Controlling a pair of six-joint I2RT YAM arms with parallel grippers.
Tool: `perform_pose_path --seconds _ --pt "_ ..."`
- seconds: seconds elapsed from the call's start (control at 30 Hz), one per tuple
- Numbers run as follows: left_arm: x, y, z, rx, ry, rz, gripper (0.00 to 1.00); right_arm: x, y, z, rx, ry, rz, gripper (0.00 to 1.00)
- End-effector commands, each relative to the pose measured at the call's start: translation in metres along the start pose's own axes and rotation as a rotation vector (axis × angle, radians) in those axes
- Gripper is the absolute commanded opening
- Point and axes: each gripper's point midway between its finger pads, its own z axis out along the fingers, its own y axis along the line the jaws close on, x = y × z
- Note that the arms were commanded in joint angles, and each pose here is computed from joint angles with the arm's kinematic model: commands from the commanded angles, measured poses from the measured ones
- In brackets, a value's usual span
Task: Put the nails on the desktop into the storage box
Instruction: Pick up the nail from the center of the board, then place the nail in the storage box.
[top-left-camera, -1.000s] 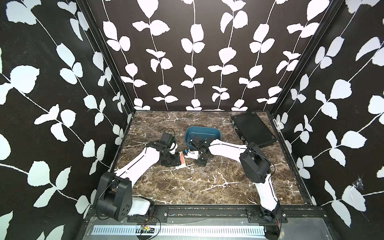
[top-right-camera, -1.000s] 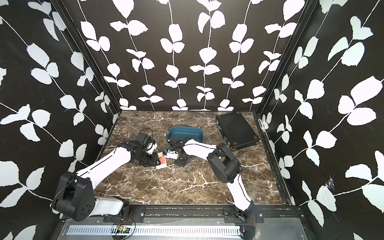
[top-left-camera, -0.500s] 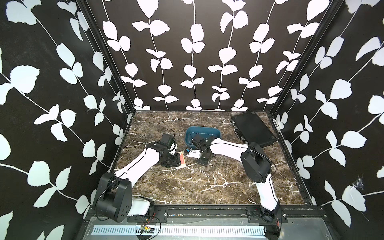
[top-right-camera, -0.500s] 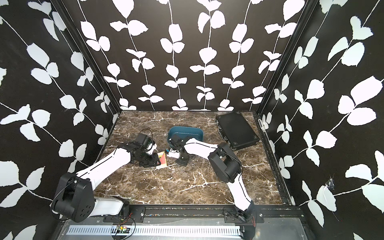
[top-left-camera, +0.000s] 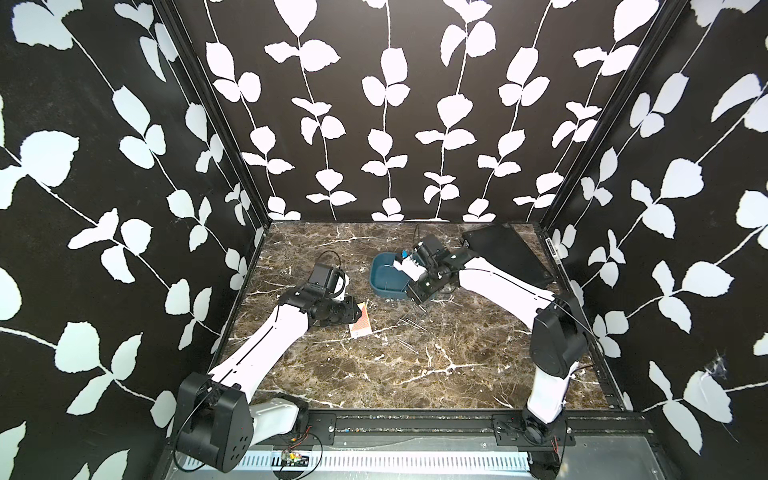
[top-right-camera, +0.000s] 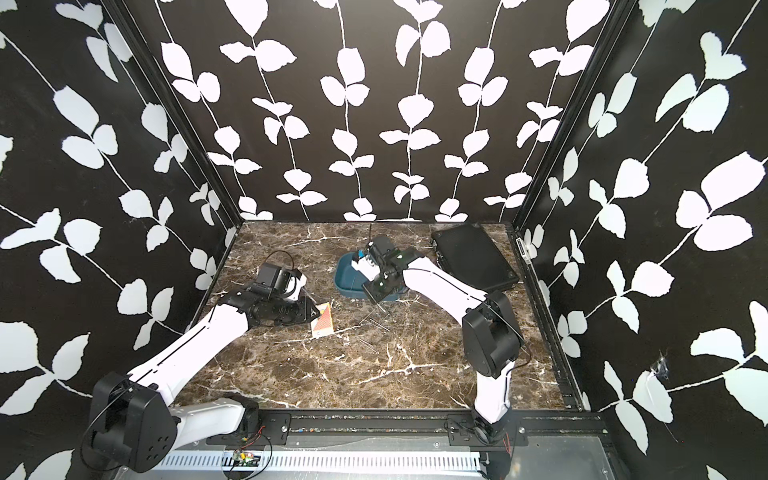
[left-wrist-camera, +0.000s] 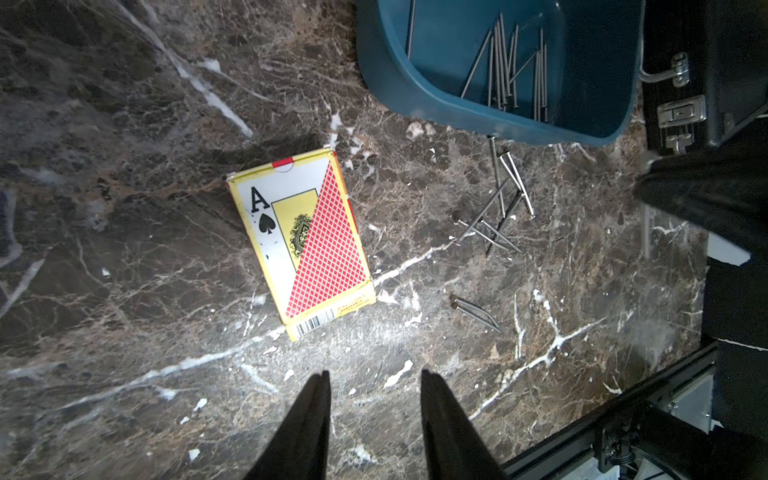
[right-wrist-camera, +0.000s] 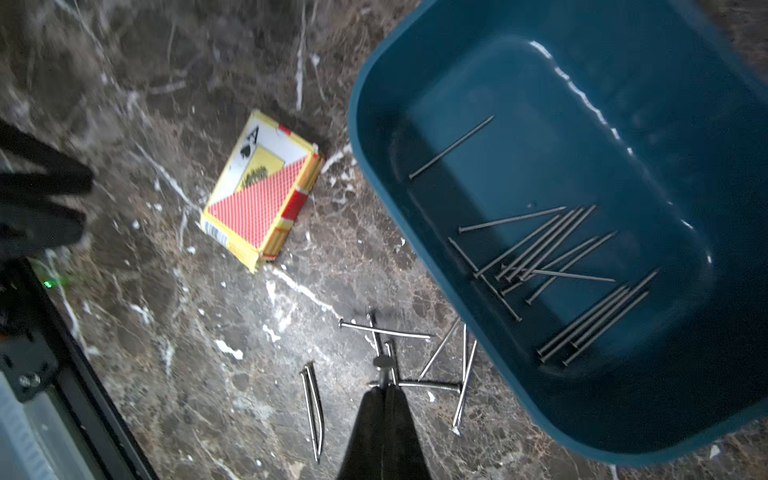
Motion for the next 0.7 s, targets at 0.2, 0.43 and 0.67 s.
perform_pose_path --seconds 0.2,0.43,0.67 --pt "0.003 0.006 -0.001 -0.014 -0.009 -0.020 0.38 -0.077 -0.039 -0.022 -0.055 -0.222 0.316 0.00" --pt "0.008 0.010 0.000 -0.031 0.014 -0.026 0.38 -0.073 -0.098 0.003 0.128 -0.177 0.486 0.00" --pt "0.011 0.014 -0.002 -0.055 0.030 -0.023 0.39 -0.054 -0.133 0.029 0.224 -0.155 0.596 0.00"
